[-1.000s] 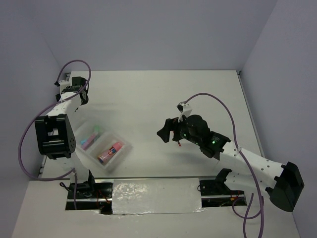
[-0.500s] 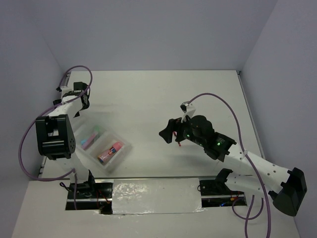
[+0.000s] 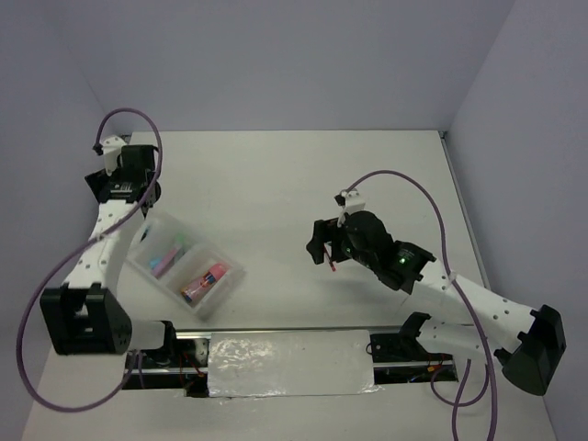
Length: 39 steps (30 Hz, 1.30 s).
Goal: Sort the stationery into containers
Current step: Move the pen to the center of the board.
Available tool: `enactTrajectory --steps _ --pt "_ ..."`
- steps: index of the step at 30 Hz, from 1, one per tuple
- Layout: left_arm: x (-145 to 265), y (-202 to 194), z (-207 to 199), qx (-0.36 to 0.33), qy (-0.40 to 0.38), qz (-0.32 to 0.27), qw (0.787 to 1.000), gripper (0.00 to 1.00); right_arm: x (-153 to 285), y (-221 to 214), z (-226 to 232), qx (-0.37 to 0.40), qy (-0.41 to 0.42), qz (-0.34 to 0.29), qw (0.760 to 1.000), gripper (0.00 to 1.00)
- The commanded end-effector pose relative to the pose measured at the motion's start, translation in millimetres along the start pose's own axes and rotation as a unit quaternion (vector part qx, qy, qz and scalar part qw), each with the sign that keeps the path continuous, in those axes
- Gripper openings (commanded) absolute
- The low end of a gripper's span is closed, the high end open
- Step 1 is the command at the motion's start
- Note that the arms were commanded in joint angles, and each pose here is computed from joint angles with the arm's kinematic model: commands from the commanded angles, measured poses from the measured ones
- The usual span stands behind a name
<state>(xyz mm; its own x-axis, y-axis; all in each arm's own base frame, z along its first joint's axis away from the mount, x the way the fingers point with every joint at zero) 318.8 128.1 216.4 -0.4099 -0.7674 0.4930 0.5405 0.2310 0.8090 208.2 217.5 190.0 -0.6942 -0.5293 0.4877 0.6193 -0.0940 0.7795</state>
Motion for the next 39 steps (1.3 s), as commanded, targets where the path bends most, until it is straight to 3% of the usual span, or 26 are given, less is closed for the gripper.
enactTrajectory --steps 1,3,9,12,23,32,39 --pt "52 26 -12 0.029 -0.108 -0.072 0.991 0.89 -1 -3 -41 0.031 -0.130 0.033 0.990 0.92" --pt "75 28 -8 0.041 -0.169 -0.094 0.980 0.99 -7 -9 -55 0.035 -0.166 0.059 0.984 0.87" --pt "118 -12 -10 0.051 -0.327 -0.115 0.937 0.99 -43 -38 -77 0.043 -0.184 0.129 0.973 0.49" --pt "128 -28 -2 0.061 -0.353 -0.129 0.925 0.99 -61 -41 -92 0.038 -0.203 0.149 0.967 0.42" --pt "134 -32 1 0.065 -0.366 -0.132 0.919 0.99 -104 -68 -98 0.019 -0.190 0.209 0.959 0.39" --pt "135 -33 -2 0.062 -0.374 -0.131 0.916 0.99 -108 -72 -96 0.010 -0.185 0.210 0.960 0.40" --pt "136 -35 -6 0.056 -0.383 -0.126 0.913 0.99 -104 -56 -79 -0.007 -0.154 0.177 0.972 0.40"
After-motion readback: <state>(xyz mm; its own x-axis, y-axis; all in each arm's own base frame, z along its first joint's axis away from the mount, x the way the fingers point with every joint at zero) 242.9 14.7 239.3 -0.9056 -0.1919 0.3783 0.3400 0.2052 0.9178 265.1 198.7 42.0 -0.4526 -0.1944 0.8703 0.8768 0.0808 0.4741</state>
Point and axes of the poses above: each gripper's point midway between its finger pads, its own x axis back along the fingers, its own z axis along the line the jaws close on, y = z × x, the point moved 2 cm from there along x, back along the fingers, and after that the axes turned 4 degrees about -x, right-handed, at the moved point
